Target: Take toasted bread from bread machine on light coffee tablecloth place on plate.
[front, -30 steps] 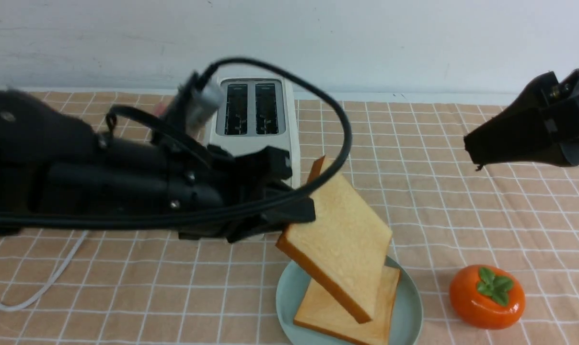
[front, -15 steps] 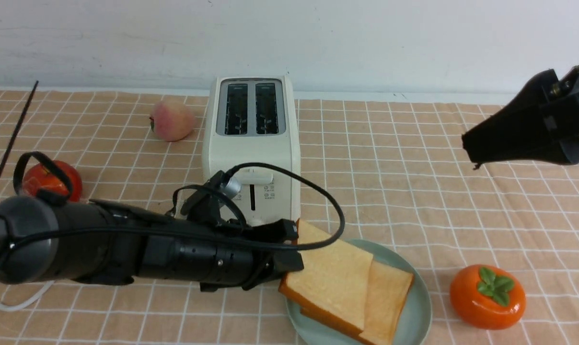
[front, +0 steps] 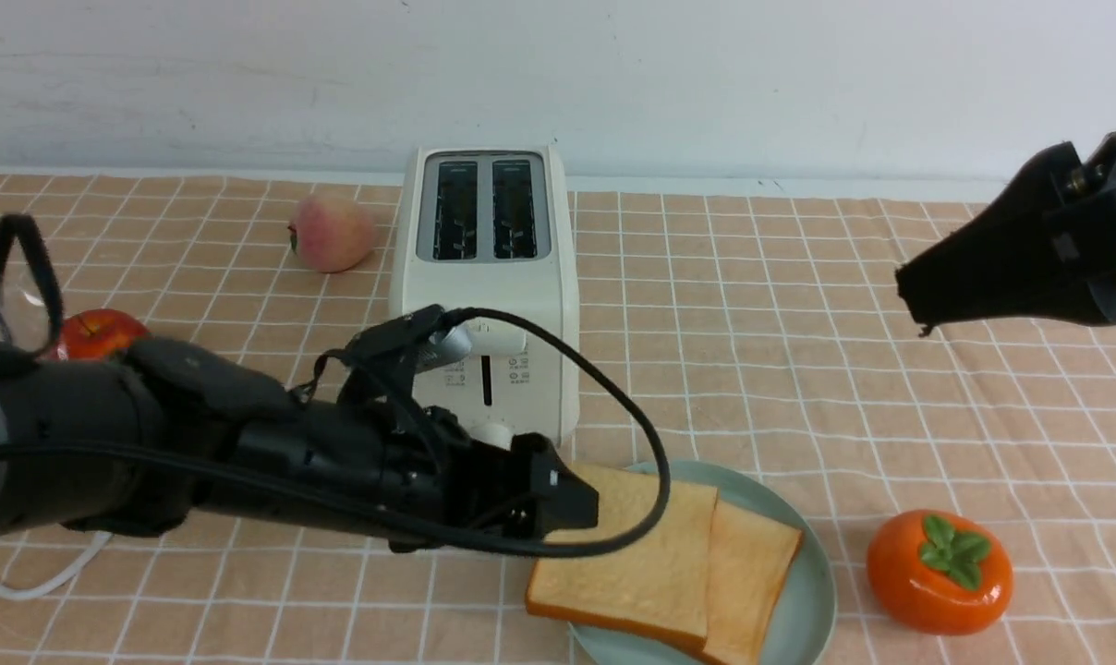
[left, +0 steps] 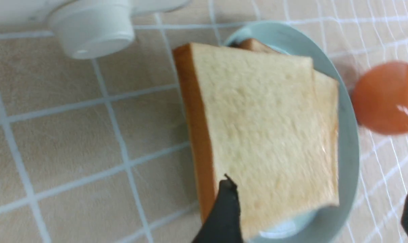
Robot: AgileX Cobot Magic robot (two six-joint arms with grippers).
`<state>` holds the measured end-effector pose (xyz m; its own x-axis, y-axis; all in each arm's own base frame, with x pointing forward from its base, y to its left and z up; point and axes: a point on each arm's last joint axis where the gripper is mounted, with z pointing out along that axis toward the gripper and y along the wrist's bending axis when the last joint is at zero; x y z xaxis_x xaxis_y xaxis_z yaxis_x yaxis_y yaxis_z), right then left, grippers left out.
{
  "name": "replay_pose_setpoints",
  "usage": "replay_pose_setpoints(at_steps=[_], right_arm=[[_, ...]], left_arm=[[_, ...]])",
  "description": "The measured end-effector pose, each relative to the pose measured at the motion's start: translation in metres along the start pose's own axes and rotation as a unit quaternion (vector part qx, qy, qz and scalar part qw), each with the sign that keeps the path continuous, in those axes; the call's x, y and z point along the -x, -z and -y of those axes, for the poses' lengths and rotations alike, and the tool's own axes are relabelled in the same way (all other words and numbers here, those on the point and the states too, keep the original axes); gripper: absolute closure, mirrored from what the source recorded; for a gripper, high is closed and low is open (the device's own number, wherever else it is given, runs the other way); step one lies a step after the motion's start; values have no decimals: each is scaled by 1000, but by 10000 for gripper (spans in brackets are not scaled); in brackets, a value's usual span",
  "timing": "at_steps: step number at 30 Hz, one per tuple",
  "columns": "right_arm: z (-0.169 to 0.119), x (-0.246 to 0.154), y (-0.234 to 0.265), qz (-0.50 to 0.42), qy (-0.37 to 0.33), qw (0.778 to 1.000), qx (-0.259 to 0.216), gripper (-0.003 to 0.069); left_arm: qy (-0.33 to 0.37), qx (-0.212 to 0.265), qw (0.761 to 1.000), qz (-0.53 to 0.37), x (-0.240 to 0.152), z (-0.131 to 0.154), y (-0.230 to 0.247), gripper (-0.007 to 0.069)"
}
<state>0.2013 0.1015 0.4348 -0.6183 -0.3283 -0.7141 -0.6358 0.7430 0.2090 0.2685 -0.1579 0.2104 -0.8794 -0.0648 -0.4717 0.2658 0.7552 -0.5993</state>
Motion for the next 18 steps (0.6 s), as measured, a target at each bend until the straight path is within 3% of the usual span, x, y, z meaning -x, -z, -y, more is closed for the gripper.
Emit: replay_pose_setpoints(at_steps=[4, 6, 9, 11, 13, 14, 15, 16, 18], right_arm=[[6, -2, 0, -9, -5, 999, -34, 241], [13, -3, 1, -14, -23, 997, -74, 298], [25, -2, 3, -4, -62, 989, -136, 448], [29, -2, 2, 8, -82, 985, -154, 561], [31, -1, 0, 23, -98, 982, -160, 646], [32, -2, -1, 25, -101, 981, -161, 652], [33, -3, -4, 33, -112, 980, -163, 674], [34, -4, -6, 35, -117, 979, -164, 676], [36, -15, -10, 39, -143, 974, -170, 678]], left_arm=[[16, 34, 999, -31, 15, -4, 34, -17], [25, 69, 996, -48, 26, -7, 53, 13], [25, 165, 983, -79, 33, -2, 94, 107], [25, 195, 978, -72, 33, 5, 112, 172], [17, 195, 979, -50, 29, 19, 130, 264], [16, 195, 979, -50, 29, 20, 130, 274], [1, 183, 982, -39, 24, 32, 141, 363], [-4, 178, 983, -38, 22, 36, 142, 386], [-33, 150, 988, -28, 11, 55, 156, 536]])
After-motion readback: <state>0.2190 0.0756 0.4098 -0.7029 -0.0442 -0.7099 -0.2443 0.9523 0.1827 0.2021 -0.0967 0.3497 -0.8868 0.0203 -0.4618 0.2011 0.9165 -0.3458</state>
